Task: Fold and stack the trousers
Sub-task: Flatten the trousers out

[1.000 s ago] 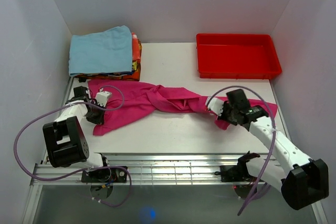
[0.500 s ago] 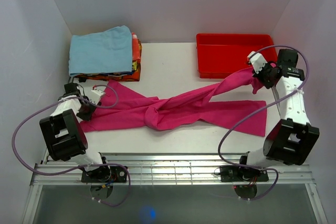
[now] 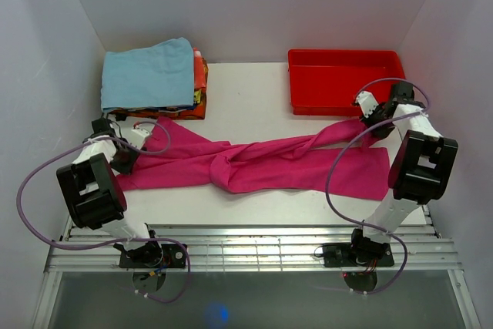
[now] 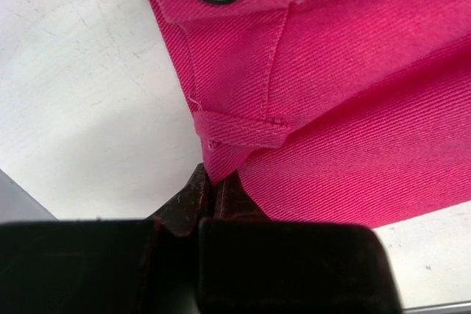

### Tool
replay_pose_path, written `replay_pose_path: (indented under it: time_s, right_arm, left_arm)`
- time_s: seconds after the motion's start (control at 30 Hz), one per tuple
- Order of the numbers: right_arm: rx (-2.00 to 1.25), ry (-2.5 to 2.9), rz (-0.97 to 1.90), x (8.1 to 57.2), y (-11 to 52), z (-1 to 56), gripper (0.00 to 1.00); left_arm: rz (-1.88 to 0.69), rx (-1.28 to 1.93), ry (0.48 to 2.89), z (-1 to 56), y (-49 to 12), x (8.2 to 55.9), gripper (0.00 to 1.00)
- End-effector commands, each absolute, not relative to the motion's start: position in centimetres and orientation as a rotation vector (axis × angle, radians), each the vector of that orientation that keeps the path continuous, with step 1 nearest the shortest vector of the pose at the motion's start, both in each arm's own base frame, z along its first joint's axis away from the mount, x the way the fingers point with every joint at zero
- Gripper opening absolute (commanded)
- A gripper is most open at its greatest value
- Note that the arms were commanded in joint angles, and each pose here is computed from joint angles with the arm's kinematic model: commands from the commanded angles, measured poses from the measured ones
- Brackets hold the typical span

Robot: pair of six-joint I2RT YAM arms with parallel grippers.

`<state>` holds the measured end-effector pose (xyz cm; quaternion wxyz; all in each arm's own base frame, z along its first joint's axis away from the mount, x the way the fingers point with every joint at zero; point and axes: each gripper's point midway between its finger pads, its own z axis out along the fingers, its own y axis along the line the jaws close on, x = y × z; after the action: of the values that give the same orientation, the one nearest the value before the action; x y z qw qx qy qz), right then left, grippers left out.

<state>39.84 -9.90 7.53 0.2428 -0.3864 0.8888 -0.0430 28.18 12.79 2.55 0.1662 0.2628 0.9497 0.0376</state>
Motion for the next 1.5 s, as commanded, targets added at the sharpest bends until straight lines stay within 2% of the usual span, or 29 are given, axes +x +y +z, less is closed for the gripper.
replay_pose_path:
  time_s: [0.0,0.07,0.1,0.13,0.2,0.23,0.33,0.4,0.47,0.5,0.6,0.63,0.8,0.93,1.0,1.03,1.1,1.13,1.2,1.23,1.27,1.3,1.33,1.37,1.4,1.47]
  right_arm:
    - [-1.034,2.353,-0.366,40.8,-13.4,10.4,0.21]
    - [-1.077,2.358,-0.356,39.1,-13.0,9.9,0.35]
    - [-1.123,2.322,-0.406,38.6,-13.4,11.0,0.45]
    - [-1.139,2.321,-0.425,38.0,-13.7,11.1,0.7]
    - [-1.14,2.294,-0.456,37.5,-14.6,12.6,0.89]
    - [-1.157,2.323,-0.424,36.2,-15.4,12.9,0.9]
    - [-1.196,2.293,-0.307,34.4,-15.8,15.7,0.9]
    - [-1.37,2.315,-0.165,30.5,-14.2,14.4,0.92]
    - [-1.524,2.254,-0.167,27.8,-13.2,14.4,0.95]
    - [-1.577,2.238,-0.143,25.5,-12.0,13.2,0.96]
    - [-1.734,2.11,-0.152,22.9,-10.0,11.6,0.98]
    - [-1.765,2.113,-0.085,21.3,-8.9,9.2,0.99]
    - [-1.874,2.097,-0.101,19.6,-7.8,4.5,0.98]
    - [-1.876,2.117,-0.204,20.7,-8.6,1.4,1.0]
    - [-1.852,2.15,-0.222,21.0,-9.1,0.1,0.89]
    - [-1.817,2.161,-0.255,21.8,-9.5,0.2,0.72]
    - [-1.78,2.188,-0.267,23.0,-10.1,0.8,0.53]
    - [-1.757,2.205,-0.269,23.4,-10.4,1.4,0.34]
    - [-1.706,2.255,-0.165,23.3,-10.0,2.5,0.11]
    - [-1.655,2.232,-0.211,25.4,-10.9,5.5,0.08]
    - [-1.639,2.251,-0.084,24.5,-9.8,6.4,0.08]
    - [-1.614,2.262,-0.044,24.7,-9.9,7.5,0.08]
    - [-1.591,2.227,-0.09,26.5,-10.6,10.7,0.08]
    - [-1.58,2.223,-0.057,26.6,-10.4,11.9,0.08]
    - [-1.585,2.269,0.05,25.4,-10.0,12.1,0.08]
    - [-1.591,2.271,0.054,25.9,-10.4,14.4,0.08]
  left_arm:
    - [0.152,0.723,2.681,4.5,13.6,27.8,0.0]
    - [0.097,0.714,2.676,4.7,12.7,27.4,0.0]
    - [0.093,0.71,2.667,5.1,12.5,27.4,0.0]
    - [0.07,0.705,2.676,5.1,12.2,27.0,0.0]
    - [0.033,0.656,2.668,5.8,11.7,27.3,0.03]
    - [-0.014,0.643,2.688,5.9,11.1,26.8,0.09]
    - [-0.099,0.591,2.68,6.6,10.0,27.0,0.18]
    - [-0.124,0.578,2.676,6.6,9.7,27.1,0.23]
    - [-0.148,0.561,2.691,6.4,9.5,27.0,0.3]
    - [-0.149,0.556,2.697,6.3,9.6,27.0,0.31]
    - [-0.162,0.539,2.705,6.2,9.5,27.1,0.35]
    - [-0.166,0.54,2.698,6.2,9.4,27.1,0.36]
    - [-0.2,0.517,2.704,5.9,9.1,27.1,0.41]
    - [-0.2,0.5,2.708,5.6,9.2,27.3,0.43]
    - [-0.207,0.487,2.705,5.5,9.0,27.4,0.42]
    - [-0.205,0.485,2.705,5.4,9.1,27.4,0.4]
    - [-0.204,0.477,2.705,5.3,9.2,27.6,0.38]
    - [-0.193,0.473,2.702,5.3,9.3,27.8,0.37]
    - [-0.178,0.465,2.706,5.1,9.7,28.1,0.3]
    - [-0.163,0.456,2.697,5.2,9.8,28.6,0.26]
    - [-0.157,0.447,2.696,5.2,10.0,28.8,0.19]
    - [-0.147,0.444,2.694,5.3,10.2,29.0,0.15]
    - [-0.126,0.432,2.686,5.4,10.5,29.4,0.11]
    - [-0.106,0.43,2.676,5.7,10.8,29.8,0.03]
    - [-0.09,0.432,2.672,5.8,11.0,29.9,0.0]
    - [-0.019,0.433,2.656,6.2,12.0,30.6,0.0]
